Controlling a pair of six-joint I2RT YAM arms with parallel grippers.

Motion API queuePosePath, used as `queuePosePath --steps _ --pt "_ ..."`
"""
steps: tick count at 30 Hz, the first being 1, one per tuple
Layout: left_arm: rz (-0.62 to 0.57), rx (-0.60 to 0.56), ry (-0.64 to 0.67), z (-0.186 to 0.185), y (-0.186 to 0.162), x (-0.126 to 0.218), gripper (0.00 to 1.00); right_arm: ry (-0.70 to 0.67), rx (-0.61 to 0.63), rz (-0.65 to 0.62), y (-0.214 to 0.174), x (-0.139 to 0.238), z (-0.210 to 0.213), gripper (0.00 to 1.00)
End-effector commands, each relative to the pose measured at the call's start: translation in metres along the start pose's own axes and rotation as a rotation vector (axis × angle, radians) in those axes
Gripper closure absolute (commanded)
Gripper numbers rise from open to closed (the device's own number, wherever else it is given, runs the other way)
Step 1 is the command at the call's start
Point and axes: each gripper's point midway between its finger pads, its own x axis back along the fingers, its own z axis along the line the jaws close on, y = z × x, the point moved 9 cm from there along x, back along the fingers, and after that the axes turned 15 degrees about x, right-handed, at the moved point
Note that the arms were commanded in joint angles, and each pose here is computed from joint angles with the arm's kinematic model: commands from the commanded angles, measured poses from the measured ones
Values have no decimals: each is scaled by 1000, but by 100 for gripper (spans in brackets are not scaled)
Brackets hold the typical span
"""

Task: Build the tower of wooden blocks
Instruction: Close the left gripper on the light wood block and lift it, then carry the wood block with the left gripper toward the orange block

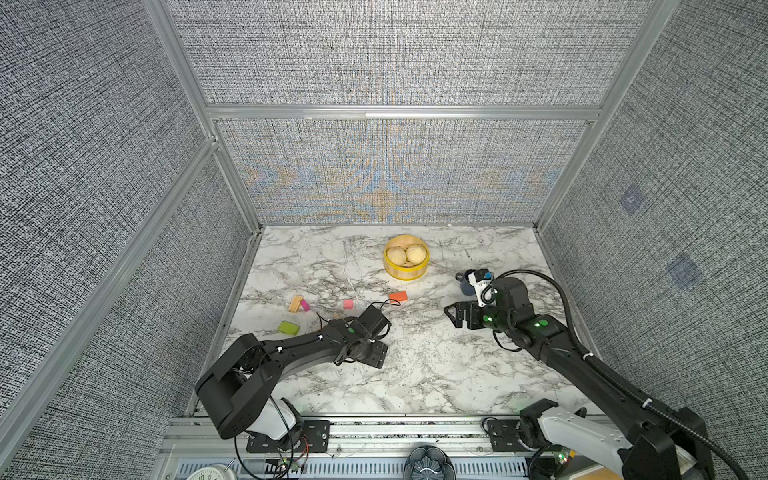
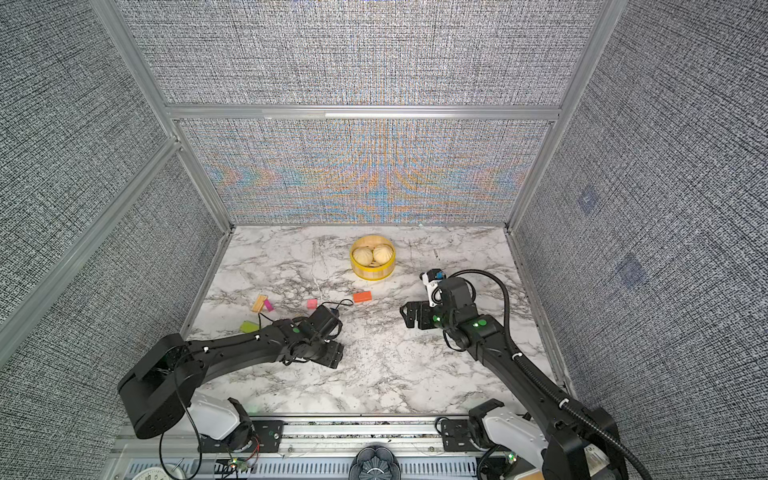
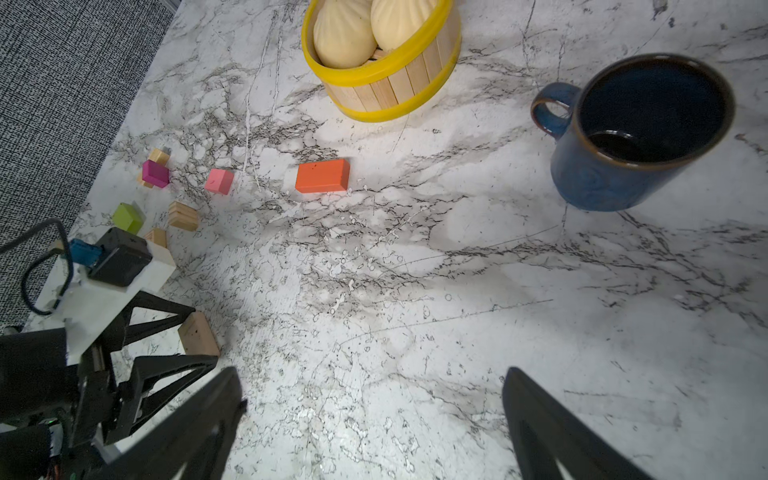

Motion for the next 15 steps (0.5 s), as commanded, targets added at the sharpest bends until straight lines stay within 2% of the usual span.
queuePosePath --steps 1,15 --pt "9 -23 29 0 -2 2 24 0 0 -13 3 2 0 1" --pt "0 -24 60 8 -17 8 22 26 -12 -15 2 0 2 1"
